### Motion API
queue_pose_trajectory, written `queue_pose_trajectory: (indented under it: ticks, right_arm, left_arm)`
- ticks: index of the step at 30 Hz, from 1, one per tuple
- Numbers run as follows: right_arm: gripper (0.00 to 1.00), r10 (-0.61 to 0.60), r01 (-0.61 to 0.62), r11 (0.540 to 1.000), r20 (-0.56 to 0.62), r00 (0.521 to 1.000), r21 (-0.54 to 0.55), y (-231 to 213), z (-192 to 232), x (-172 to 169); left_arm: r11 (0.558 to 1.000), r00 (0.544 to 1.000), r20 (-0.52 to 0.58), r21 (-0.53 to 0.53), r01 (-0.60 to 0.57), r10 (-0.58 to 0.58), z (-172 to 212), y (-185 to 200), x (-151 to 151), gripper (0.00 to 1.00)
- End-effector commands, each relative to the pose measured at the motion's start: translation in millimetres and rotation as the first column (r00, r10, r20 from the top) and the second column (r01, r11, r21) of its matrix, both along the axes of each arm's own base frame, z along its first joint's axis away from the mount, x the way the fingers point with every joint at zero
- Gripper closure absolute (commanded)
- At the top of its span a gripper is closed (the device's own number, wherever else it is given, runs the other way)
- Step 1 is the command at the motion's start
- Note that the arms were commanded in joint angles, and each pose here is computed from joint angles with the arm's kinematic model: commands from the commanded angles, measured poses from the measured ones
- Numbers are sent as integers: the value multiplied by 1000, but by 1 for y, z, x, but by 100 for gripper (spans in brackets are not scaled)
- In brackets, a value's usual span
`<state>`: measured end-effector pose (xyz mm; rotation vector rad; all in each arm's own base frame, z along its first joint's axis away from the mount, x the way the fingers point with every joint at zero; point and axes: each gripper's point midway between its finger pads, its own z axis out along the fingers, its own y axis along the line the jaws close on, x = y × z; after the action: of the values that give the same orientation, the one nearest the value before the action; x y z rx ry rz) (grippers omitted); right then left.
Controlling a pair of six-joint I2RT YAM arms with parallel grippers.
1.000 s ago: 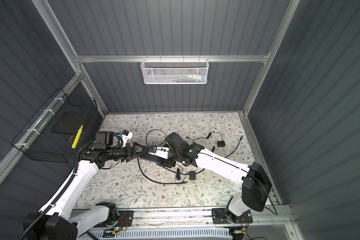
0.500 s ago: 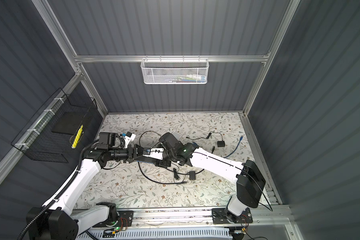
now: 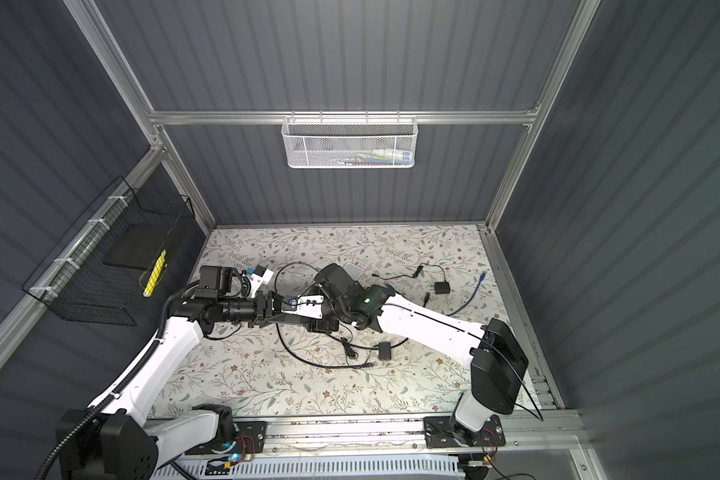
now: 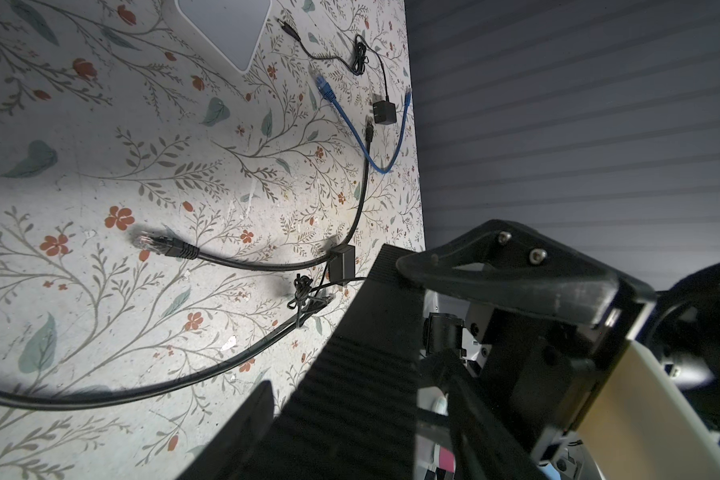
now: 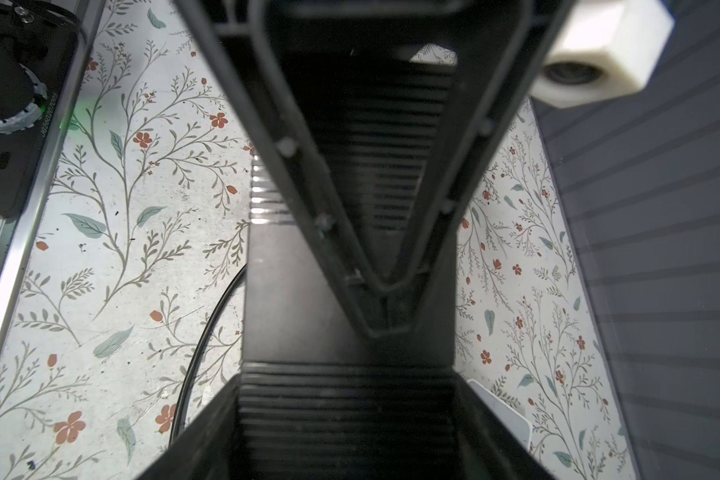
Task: Insert the plug into the switch port
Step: 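Grasp the switch end with the left gripper while the right gripper holds it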
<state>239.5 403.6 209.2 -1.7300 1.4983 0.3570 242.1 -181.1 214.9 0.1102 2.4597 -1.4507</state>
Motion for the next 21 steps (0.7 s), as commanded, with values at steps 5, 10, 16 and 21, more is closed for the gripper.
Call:
queue_pose_trajectory:
  ticks: [5, 10, 16, 21]
  right_arm:
    - [74, 34, -38, 997, 52, 998, 66, 6, 16, -8]
    - [74, 28, -32, 997, 53, 998, 76, 2, 16, -10]
    - [75, 9, -14, 997, 73, 997, 72, -4, 15, -8]
    - [75, 12, -18, 997, 78, 997, 80, -1, 16, -7]
  left_arm:
    - [999, 999, 23, -5, 42, -42, 9, -1, -2, 34]
    - [999, 998, 41, 0, 37, -37, 13, 0, -2, 33]
    - [999, 998, 44, 4, 50, -50, 17, -1, -3, 29]
    - [999, 998, 40, -9, 51, -50, 18, -2, -2, 30]
